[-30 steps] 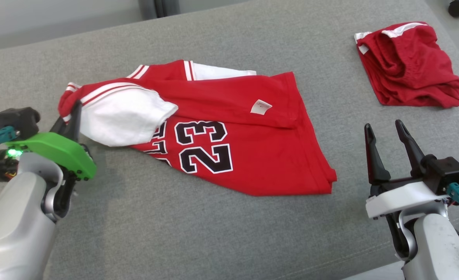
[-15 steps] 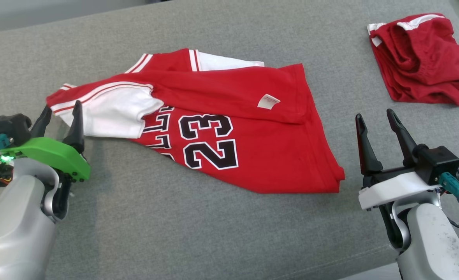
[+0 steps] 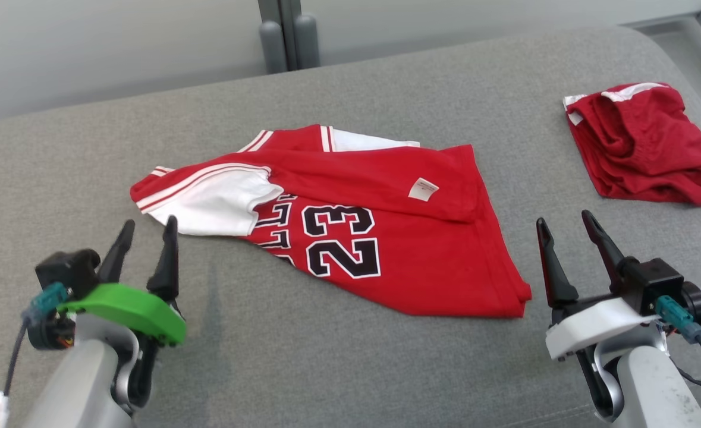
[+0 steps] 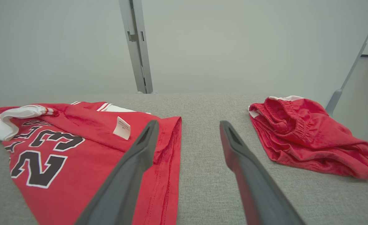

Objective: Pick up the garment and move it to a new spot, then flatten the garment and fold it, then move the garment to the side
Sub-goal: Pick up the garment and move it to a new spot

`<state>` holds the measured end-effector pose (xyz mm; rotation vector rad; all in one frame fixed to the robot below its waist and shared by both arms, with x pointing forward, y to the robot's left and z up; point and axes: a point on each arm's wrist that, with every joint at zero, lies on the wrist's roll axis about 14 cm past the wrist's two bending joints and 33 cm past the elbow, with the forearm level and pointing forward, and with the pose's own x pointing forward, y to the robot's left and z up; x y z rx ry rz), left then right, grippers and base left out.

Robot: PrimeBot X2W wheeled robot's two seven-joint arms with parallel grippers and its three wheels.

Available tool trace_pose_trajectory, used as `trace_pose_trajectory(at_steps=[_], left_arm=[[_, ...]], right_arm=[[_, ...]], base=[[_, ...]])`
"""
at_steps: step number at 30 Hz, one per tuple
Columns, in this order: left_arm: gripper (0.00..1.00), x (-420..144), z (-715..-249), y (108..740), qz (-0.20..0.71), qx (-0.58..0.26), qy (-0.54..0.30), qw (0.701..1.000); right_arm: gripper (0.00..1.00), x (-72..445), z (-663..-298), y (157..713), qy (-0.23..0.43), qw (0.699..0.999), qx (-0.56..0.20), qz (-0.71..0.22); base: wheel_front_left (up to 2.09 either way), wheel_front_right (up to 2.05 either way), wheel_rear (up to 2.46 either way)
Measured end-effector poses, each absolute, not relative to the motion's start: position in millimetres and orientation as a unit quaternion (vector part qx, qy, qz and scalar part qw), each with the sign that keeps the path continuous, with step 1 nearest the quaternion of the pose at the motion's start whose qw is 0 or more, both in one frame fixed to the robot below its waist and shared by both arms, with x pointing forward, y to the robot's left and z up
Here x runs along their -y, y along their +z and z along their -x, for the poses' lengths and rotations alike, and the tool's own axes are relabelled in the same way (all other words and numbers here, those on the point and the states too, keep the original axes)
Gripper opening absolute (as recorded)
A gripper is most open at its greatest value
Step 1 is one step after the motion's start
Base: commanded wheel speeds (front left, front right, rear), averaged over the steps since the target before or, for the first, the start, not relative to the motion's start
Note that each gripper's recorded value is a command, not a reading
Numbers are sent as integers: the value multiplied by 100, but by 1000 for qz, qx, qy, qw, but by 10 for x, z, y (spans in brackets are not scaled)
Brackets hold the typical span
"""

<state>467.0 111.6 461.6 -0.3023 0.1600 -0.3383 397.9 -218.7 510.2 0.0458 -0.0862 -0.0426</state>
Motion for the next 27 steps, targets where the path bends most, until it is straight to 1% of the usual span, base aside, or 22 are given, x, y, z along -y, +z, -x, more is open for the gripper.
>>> trace_pose_trajectory(at_steps=[8,13,20,27], left_arm=[[100,-1170,-4180,4819,176,-39,-139,974],[100,-1236,-3925,4859,171,-24,-121,978],[100,-1319,-3678,4795,172,-23,-89,981],[100,-1401,-3531,4659,180,-37,-62,981]], right_arm=[[100,2079,-3792,5199,-8,998,57,-28],[100,2004,-3746,5258,3,997,67,-34],[100,1948,-3667,5177,8,997,57,-49],[100,1882,-3618,5027,15,998,34,-60]], base=[[0,0,0],[0,0,0],[0,0,0],[0,0,0]])
